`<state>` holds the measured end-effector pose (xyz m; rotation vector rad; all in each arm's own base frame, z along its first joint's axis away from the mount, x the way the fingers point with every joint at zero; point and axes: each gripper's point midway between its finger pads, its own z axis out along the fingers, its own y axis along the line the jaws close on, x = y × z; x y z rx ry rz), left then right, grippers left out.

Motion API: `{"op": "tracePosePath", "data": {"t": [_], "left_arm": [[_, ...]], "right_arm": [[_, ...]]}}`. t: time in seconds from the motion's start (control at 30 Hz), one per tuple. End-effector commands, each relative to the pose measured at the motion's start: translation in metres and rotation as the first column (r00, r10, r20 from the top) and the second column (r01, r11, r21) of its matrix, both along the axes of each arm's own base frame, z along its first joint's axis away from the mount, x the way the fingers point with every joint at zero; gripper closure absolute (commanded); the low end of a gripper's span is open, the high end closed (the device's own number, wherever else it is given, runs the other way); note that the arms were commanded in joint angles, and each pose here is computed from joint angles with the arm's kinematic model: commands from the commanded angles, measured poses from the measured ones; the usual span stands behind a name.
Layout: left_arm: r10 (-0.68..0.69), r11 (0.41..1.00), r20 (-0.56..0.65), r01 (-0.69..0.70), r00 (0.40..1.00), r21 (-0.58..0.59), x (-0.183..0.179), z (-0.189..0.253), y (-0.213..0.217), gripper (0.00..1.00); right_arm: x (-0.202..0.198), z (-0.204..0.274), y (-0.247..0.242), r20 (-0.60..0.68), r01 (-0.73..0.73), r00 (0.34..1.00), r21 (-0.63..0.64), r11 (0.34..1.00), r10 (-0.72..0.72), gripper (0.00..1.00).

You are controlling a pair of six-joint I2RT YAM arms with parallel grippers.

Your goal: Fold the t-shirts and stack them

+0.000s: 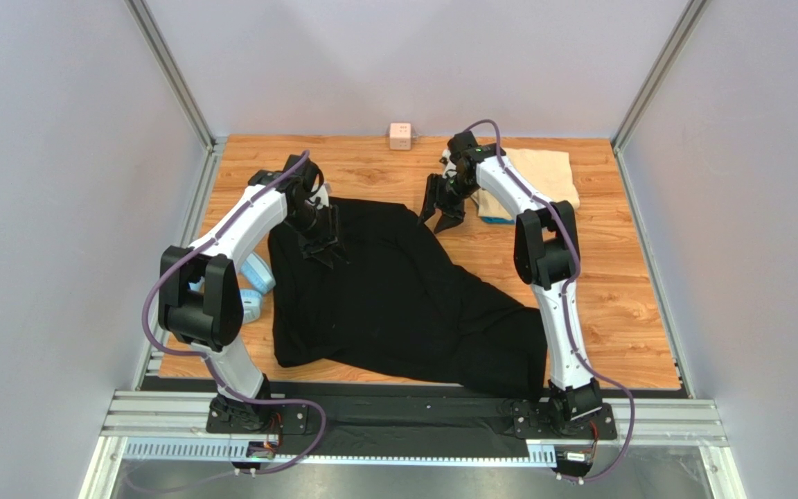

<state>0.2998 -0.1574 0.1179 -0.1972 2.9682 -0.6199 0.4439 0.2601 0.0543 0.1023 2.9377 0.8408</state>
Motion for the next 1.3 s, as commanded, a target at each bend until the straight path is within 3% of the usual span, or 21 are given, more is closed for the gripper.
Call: {"op": "tracePosePath", "data": {"t": [0.0, 0.07, 0.2, 0.33, 0.4, 0.83, 1.07, 1.27], "left_arm": [[0.002, 1.0, 0.022, -0.002, 1.0, 0.004, -0.005, 0.011, 0.002, 0.52], [0.0, 1.0, 0.02, -0.001, 1.0, 0.005, -0.005, 0.011, 0.001, 0.52], [0.003, 1.0, 0.018, -0.003, 1.0, 0.008, -0.003, 0.011, 0.001, 0.52], [0.002, 1.0, 0.016, -0.003, 1.0, 0.008, -0.001, 0.011, 0.0, 0.52], [0.001, 1.0, 0.02, -0.001, 1.0, 0.008, 0.001, 0.011, 0.0, 0.52], [-0.017, 1.0, 0.014, 0.017, 1.0, -0.008, 0.013, 0.005, -0.009, 0.52], [-0.042, 0.999, 0.015, 0.042, 0.999, -0.026, 0.021, 0.005, -0.019, 0.52], [-0.052, 0.998, 0.027, 0.053, 0.998, -0.033, 0.028, 0.007, -0.022, 0.52]], "right_arm": [[0.01, -0.002, 0.007, 0.022, 0.007, 1.0, 0.045, 0.999, -0.008, 0.47], [0.006, -0.009, 0.01, -0.007, 0.005, 1.0, 0.066, 0.998, -0.004, 0.51], [0.004, -0.011, 0.01, -0.012, 0.01, 1.0, 0.066, 0.998, -0.009, 0.83], [0.004, -0.001, 0.006, 0.014, 0.008, 1.0, 0.051, 0.999, -0.009, 0.9], [0.005, 0.014, 0.003, 0.049, 0.004, 0.999, 0.055, 0.998, -0.006, 1.0], [-0.028, 0.103, -0.029, 0.213, -0.017, 0.977, -0.029, 0.999, 0.023, 1.0], [-0.05, 0.113, -0.044, 0.193, -0.024, 0.98, -0.082, 0.996, 0.039, 1.0], [-0.061, 0.089, -0.078, 0.142, 0.051, 0.99, -0.205, 0.977, -0.022, 1.0]]}}
